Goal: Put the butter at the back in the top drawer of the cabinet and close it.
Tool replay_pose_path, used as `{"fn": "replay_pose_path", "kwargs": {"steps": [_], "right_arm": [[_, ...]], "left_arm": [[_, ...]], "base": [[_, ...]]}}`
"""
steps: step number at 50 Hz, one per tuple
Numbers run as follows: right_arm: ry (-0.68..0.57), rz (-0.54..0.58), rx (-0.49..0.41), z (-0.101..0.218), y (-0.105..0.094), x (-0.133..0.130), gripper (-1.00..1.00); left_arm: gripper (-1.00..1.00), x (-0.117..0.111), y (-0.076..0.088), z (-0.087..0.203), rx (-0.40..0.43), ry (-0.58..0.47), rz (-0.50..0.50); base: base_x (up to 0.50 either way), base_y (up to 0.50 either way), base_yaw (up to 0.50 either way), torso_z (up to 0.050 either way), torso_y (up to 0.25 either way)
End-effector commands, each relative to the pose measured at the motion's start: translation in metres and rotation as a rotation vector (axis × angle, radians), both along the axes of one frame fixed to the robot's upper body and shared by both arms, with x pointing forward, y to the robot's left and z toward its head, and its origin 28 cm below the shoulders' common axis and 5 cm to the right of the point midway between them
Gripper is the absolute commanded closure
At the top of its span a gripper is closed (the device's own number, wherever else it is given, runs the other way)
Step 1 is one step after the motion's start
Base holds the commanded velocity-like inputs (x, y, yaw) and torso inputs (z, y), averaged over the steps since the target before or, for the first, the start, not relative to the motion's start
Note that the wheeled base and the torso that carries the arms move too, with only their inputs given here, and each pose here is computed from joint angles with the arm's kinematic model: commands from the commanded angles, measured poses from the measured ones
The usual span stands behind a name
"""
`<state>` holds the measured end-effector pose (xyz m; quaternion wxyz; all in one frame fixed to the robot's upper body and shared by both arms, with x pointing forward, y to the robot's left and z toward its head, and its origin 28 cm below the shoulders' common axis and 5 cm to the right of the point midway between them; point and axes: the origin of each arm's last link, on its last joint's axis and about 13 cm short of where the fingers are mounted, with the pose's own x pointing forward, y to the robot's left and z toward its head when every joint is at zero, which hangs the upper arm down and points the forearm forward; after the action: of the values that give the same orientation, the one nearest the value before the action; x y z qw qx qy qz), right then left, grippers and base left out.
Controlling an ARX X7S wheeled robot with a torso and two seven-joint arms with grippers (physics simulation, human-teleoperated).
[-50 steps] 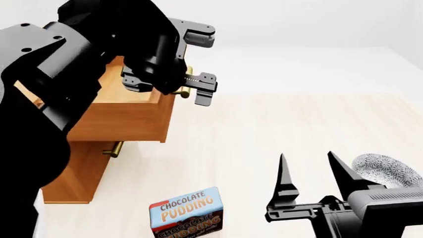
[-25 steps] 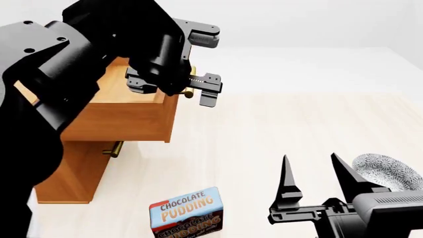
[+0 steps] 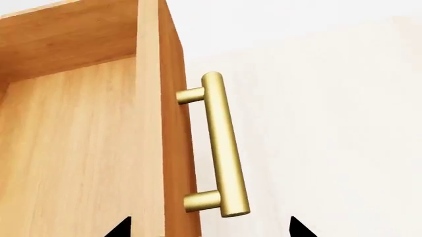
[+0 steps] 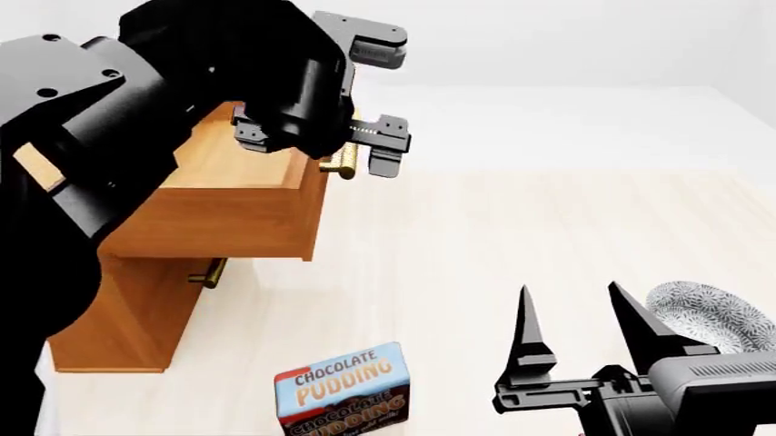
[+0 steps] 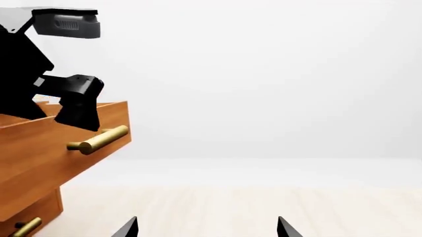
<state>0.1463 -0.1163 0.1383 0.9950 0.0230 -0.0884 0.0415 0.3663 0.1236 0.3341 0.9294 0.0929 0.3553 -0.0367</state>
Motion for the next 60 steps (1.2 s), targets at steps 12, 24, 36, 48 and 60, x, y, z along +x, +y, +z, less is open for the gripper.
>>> {"fn": "replay_pose_path", "kwargs": {"steps": [12, 24, 36, 48, 60], "right_arm": [[-0.005, 0.008, -0.001, 0.001, 0.001, -0.001, -1.0], [-0.007, -0.008, 0.012, 0.004, -0.002, 0.0, -1.0], [-0.018, -0.132, 0.031, 0.015, -0.002, 0.003, -1.0], [0.044, -0.355, 0.177, 0.017, 0.016, 0.007, -1.0], [0.066, -0.987, 0.222, 0.017, 0.026, 0.016, -1.0]], "left_arm": [[-1.0, -0.048, 0.009, 0.036, -0.172, -0.948, -0.08], [-1.0, -0.111, 0.049, -0.014, -0.066, -1.094, -0.16], [-1.0, -0.174, 0.108, -0.085, 0.042, -1.156, -0.139], [-1.0, -0.199, 0.133, -0.124, 0.034, -1.165, -0.091], [-1.0, -0.204, 0.14, -0.135, 0.007, -1.163, -0.102]], "base": [[0.0, 0.0, 0.0, 0.0, 0.0], [0.0, 0.0, 0.0, 0.0, 0.0], [0.0, 0.0, 0.0, 0.0, 0.0], [0.0, 0.0, 0.0, 0.0, 0.0], [0.0, 0.0, 0.0, 0.0, 0.0]]}}
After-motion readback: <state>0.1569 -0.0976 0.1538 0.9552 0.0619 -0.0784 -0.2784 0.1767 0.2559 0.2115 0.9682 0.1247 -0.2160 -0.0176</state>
